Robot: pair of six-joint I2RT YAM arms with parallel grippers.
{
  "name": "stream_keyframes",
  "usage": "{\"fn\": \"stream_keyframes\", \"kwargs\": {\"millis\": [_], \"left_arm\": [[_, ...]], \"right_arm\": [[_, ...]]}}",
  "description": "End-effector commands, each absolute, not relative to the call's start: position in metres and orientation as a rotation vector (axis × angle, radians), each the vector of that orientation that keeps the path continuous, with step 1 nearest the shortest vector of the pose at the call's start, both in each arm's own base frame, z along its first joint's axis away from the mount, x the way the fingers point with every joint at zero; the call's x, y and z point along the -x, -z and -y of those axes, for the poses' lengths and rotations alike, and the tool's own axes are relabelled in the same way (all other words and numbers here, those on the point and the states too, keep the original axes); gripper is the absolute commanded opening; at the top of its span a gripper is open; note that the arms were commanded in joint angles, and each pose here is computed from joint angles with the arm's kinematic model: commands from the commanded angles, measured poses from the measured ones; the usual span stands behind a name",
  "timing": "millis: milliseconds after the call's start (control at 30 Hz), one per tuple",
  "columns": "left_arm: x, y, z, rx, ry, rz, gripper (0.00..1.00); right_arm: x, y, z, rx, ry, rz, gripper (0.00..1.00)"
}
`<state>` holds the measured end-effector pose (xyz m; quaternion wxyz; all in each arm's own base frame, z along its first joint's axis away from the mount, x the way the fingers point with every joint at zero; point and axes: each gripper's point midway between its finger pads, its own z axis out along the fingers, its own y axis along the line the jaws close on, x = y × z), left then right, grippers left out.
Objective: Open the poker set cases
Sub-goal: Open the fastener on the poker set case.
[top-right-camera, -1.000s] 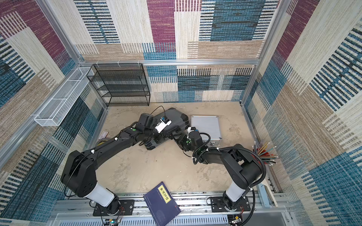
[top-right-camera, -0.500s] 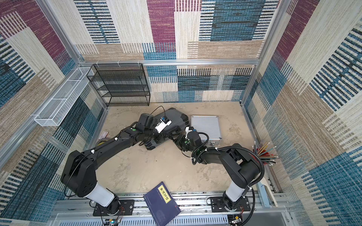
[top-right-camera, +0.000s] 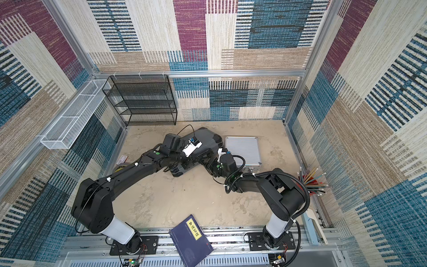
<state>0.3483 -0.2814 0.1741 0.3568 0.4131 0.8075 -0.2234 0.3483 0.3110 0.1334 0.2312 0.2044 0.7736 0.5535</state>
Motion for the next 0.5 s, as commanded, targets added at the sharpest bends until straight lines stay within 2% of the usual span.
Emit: {"fn": "stream_keyframes", "kwargs": {"millis": [0, 267, 467], "left_arm": [[-0.350, -0.204, 0.299, -1.082, 0.668, -1.942, 0.00], [-0.349, -0.203, 0.299, -1.084, 0.664, -1.943, 0.00], [-0.349, -0.203, 0.299, -1.083, 0.668, -1.943, 0.00]], "right_arm": [[-0.354, -0.153, -0.315, -0.553, -1.586, -2.041, 0.39], [-0.356, -0.160, -0.313, -0.597, -1.594, -2.029, 0.28], [-0.359, -0.164, -0.315, -0.605, -1.577, -2.044, 0.24]]}}
